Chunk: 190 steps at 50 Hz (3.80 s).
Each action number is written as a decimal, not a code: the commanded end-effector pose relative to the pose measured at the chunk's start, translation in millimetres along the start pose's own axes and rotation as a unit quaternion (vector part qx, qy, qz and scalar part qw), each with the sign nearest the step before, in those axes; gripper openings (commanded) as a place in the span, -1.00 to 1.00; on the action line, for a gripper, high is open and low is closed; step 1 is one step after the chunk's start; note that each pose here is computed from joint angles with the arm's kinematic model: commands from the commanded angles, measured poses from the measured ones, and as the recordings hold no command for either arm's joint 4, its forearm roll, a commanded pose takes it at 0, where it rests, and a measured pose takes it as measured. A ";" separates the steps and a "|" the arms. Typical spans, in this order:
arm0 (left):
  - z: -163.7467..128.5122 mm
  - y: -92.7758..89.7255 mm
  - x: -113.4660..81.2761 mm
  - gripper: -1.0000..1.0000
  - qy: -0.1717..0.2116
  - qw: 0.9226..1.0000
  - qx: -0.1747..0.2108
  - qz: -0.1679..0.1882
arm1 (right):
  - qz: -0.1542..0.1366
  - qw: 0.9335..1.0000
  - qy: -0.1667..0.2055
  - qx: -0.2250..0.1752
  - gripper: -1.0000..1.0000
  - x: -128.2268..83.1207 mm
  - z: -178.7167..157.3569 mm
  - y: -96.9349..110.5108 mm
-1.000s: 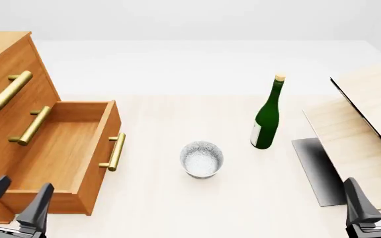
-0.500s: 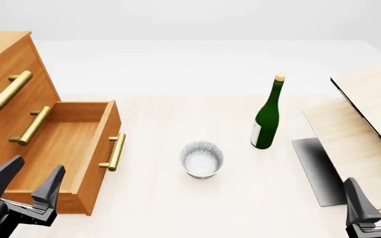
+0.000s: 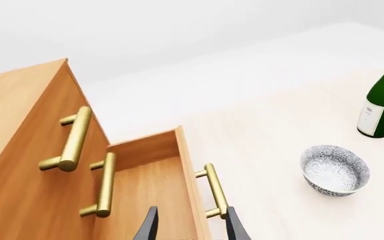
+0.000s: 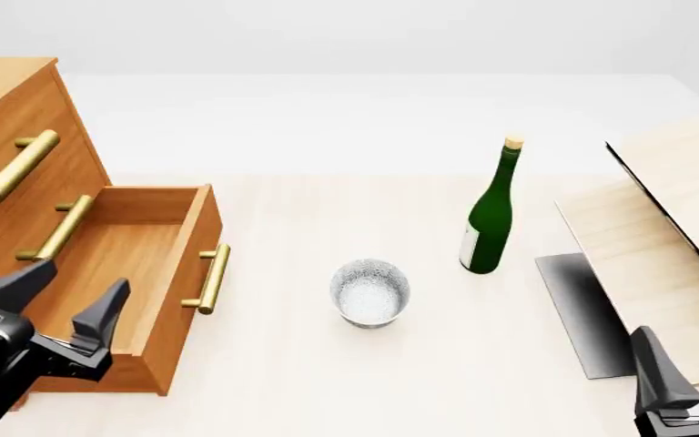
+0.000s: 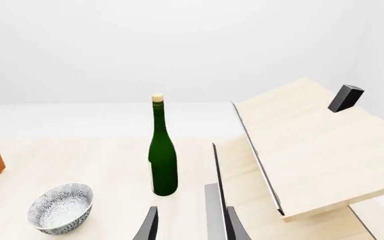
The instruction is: Put the bowl in the bottom drawer of the cabinet and close it.
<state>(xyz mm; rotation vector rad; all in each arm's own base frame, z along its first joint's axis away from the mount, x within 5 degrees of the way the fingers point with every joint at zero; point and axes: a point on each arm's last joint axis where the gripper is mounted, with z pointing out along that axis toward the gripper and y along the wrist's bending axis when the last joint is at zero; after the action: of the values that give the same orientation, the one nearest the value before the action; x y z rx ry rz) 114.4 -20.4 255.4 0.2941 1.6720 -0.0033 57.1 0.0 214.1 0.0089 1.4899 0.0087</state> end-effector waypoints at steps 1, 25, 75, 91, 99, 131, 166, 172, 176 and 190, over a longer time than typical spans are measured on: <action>0.3 0.0 -15.5 1.00 0.018 1.000 0.015 0.015 | 0.000 1.000 0.000 0.000 1.00 0.2 -0.1 0.0; 20.7 -0.9 -30.8 1.00 0.098 0.994 0.039 0.008 | 0.000 1.000 0.000 0.000 1.00 0.2 -0.1 0.0; 79.4 -4.9 -5.3 1.00 0.238 0.969 0.040 -0.056 | 0.000 1.000 0.000 0.000 1.00 0.2 -0.1 0.0; 96.1 -8.4 14.0 1.00 0.276 0.957 0.037 -0.075 | 0.000 1.000 0.000 0.000 1.00 0.2 -0.1 0.0; 102.3 -11.7 21.1 1.00 0.292 0.952 0.040 -0.083 | 0.000 1.000 0.000 0.000 1.00 0.2 -0.1 0.0; 111.9 -13.2 45.4 1.00 0.331 0.938 0.032 -0.096 | 0.000 1.000 0.000 0.000 1.00 0.2 -0.1 0.0; 108.5 -22.2 56.9 1.00 0.345 0.933 0.044 -0.095 | 0.000 1.000 0.000 0.000 1.00 0.2 -0.1 0.0; 108.9 -22.7 57.2 1.00 0.345 0.933 0.046 -0.092 | 0.000 1.000 0.000 0.000 1.00 0.2 -0.1 0.0; 109.0 -25.3 56.5 1.00 0.344 0.933 0.051 -0.091 | 0.000 1.000 0.000 0.000 1.00 0.2 -0.1 0.0; 109.3 -30.8 58.0 1.00 0.344 0.933 0.061 -0.086 | 0.000 1.000 0.000 0.000 1.00 0.2 -0.1 0.0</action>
<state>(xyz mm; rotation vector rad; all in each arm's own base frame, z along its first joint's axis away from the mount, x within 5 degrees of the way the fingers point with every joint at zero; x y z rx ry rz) 211.7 -53.4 181.3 0.2199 2.3994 -0.1440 57.1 0.0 214.2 0.0088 1.4899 0.0088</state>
